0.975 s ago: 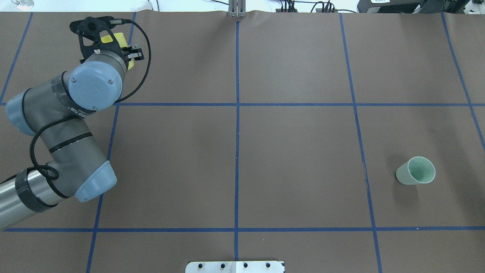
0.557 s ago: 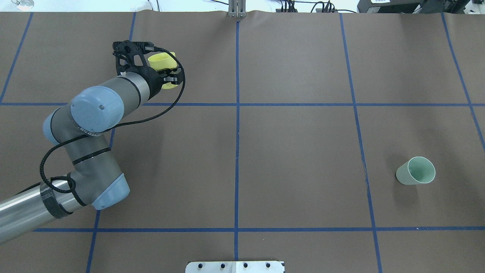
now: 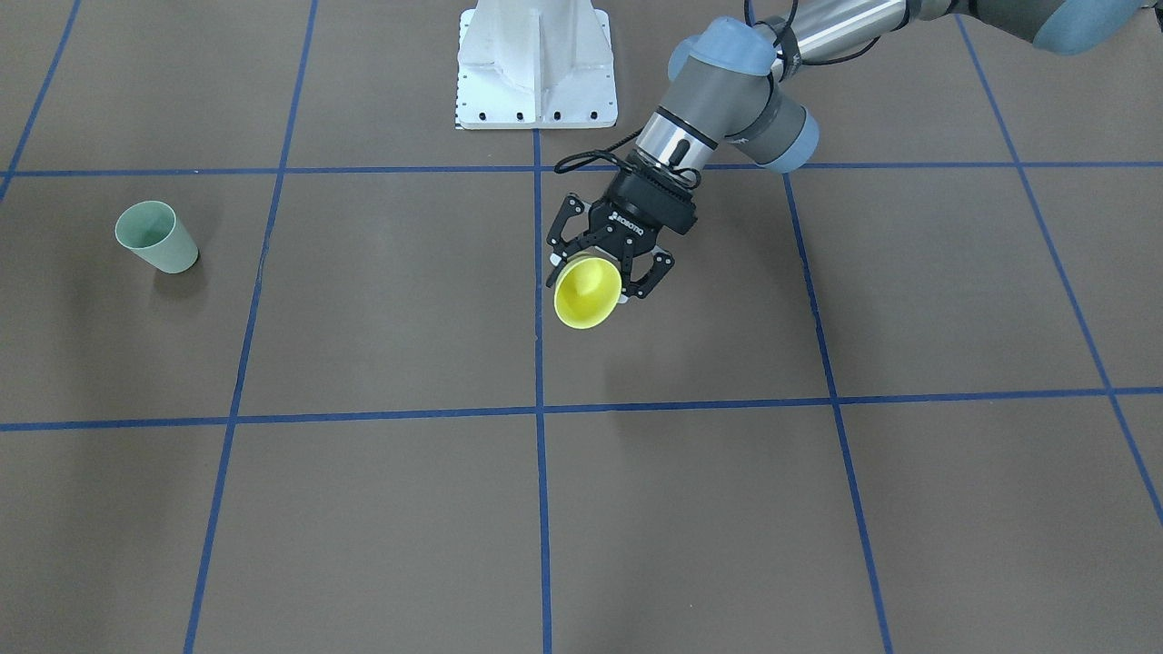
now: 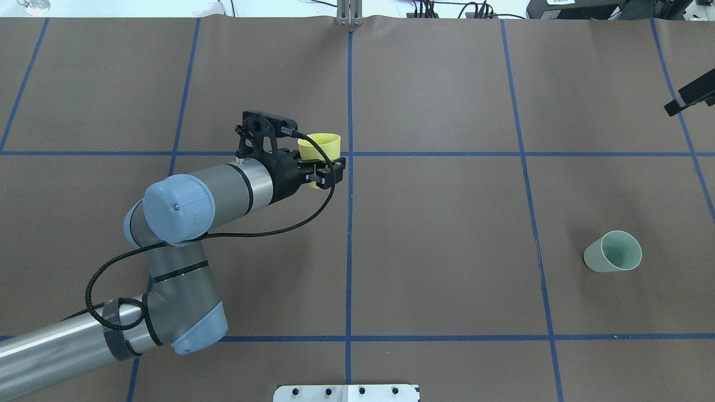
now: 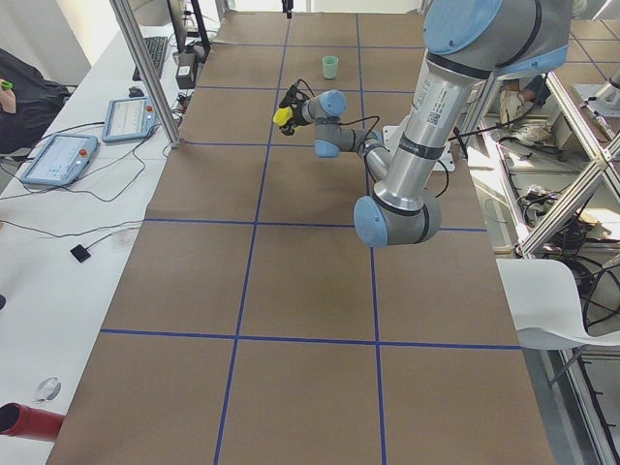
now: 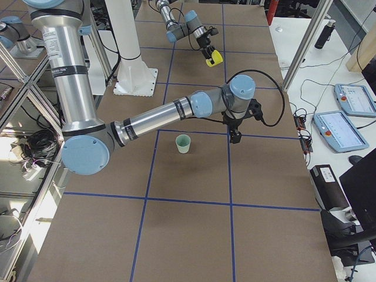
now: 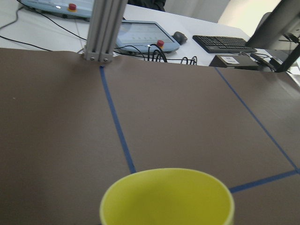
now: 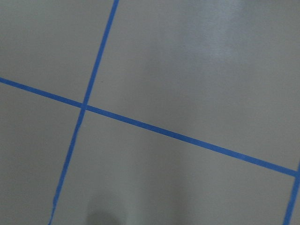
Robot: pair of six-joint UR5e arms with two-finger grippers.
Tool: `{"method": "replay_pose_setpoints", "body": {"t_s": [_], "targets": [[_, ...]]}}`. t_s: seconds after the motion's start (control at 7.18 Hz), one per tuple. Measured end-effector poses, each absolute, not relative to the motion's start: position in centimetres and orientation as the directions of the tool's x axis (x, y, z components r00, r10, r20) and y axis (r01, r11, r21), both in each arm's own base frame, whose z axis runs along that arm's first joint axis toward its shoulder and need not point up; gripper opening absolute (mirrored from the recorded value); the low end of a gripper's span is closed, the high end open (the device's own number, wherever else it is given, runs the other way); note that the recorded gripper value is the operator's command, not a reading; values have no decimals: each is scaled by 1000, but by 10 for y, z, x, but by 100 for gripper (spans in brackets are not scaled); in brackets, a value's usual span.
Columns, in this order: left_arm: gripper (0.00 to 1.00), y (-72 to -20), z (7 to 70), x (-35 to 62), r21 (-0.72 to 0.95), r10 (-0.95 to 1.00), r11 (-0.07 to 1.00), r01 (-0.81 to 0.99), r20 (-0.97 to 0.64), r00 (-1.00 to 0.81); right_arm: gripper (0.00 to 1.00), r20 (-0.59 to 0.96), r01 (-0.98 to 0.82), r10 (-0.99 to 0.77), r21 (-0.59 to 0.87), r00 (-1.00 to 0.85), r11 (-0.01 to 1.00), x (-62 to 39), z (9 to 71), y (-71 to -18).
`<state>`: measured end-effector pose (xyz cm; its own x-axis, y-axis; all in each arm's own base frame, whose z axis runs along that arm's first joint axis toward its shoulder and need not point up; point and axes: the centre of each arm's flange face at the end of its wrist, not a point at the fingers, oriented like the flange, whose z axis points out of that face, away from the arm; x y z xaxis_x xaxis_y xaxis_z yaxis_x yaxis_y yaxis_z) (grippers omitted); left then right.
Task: Transfer and stack yellow cup on green cup
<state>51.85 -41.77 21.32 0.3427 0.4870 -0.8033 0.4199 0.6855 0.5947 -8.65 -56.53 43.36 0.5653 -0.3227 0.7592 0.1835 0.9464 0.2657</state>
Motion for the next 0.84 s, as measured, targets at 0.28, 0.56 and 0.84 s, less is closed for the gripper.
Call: {"method": "replay_pose_setpoints", "body": {"t_s": [0.28, 0.56, 0.84], "targets": [[0, -394, 209, 539, 652, 567, 656, 380, -758, 323, 99, 774, 214, -344, 270, 532, 939, -168, 365, -589], [0, -385, 203, 547, 658, 588, 646, 387, -752, 297, 99, 785, 251, -378, 288, 491, 924, -227, 315, -587], [0, -379, 197, 541, 694, 657, 584, 421, -709, 256, 99, 785, 274, -423, 328, 452, 904, -262, 286, -580]]}}
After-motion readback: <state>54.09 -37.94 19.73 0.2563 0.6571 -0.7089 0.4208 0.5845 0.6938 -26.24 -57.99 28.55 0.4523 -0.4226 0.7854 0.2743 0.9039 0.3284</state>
